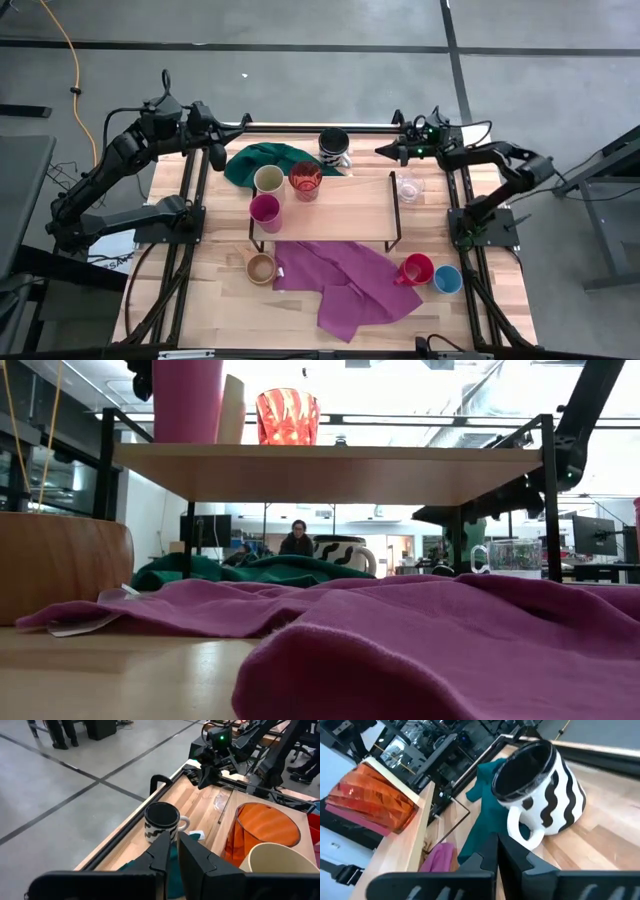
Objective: Stack small to large cups/mugs on shelf
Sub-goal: Put the white mug on the shelf
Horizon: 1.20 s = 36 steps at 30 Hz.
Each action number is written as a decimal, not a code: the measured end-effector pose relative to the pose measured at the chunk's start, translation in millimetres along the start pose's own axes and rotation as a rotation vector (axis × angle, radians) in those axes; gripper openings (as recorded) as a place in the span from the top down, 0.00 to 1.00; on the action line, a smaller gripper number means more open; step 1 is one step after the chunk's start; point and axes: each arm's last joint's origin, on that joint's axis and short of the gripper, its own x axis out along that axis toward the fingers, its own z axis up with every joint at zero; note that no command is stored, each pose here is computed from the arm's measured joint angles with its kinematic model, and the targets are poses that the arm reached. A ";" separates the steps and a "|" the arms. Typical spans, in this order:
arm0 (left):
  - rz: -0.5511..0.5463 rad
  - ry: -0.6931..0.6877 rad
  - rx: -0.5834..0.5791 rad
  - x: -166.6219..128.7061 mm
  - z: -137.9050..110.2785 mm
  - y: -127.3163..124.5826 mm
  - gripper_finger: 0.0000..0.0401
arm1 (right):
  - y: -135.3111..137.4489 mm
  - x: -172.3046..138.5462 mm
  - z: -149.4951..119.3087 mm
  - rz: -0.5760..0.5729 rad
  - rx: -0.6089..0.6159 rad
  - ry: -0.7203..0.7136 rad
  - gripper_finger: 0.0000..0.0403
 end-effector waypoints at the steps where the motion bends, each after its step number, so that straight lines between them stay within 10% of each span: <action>1: 0.000 -0.001 0.000 0.0 0.0 0.0 0.94 | -1.6 0.8 -1.4 0.002 0.005 0.006 1.00; 13: 0.019 0.000 0.001 0.0 0.0 0.5 0.94 | -7.1 2.8 -5.9 -0.005 -0.029 0.023 0.83; 36: 0.033 0.044 -0.001 -0.1 -4.3 0.9 0.94 | -12.9 7.4 -13.2 -0.257 -0.094 0.008 0.82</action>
